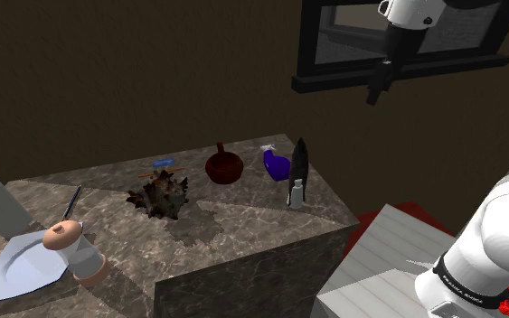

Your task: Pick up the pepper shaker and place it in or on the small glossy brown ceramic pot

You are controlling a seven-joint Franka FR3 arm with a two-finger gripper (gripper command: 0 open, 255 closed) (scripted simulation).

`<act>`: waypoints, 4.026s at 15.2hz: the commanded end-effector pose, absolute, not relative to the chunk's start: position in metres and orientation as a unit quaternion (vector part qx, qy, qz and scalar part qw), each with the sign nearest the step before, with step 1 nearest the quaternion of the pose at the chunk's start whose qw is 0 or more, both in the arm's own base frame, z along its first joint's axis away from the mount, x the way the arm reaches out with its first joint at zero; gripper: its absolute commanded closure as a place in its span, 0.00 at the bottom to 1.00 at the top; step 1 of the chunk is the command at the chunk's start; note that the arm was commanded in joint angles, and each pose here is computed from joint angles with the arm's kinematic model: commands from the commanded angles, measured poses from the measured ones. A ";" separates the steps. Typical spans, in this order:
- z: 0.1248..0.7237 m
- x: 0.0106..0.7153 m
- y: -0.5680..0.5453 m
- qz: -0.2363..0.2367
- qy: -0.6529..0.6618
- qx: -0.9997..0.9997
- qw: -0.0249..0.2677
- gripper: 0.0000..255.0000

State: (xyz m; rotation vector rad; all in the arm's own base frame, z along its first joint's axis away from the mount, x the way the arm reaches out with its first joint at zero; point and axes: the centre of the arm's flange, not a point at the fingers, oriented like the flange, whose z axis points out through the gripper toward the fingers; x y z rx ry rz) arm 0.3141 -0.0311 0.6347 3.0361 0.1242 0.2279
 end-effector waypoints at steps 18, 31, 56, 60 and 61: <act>0.438 0.321 0.107 0.197 -0.229 0.950 0.075 0.00; 0.323 0.382 0.160 0.254 -0.362 0.893 0.086 0.00; 0.328 0.389 0.154 0.254 -0.362 0.893 0.086 1.00; 0.349 0.389 0.154 0.254 -0.362 0.893 0.086 1.00; 0.354 0.389 0.154 0.254 -0.362 0.893 0.086 1.00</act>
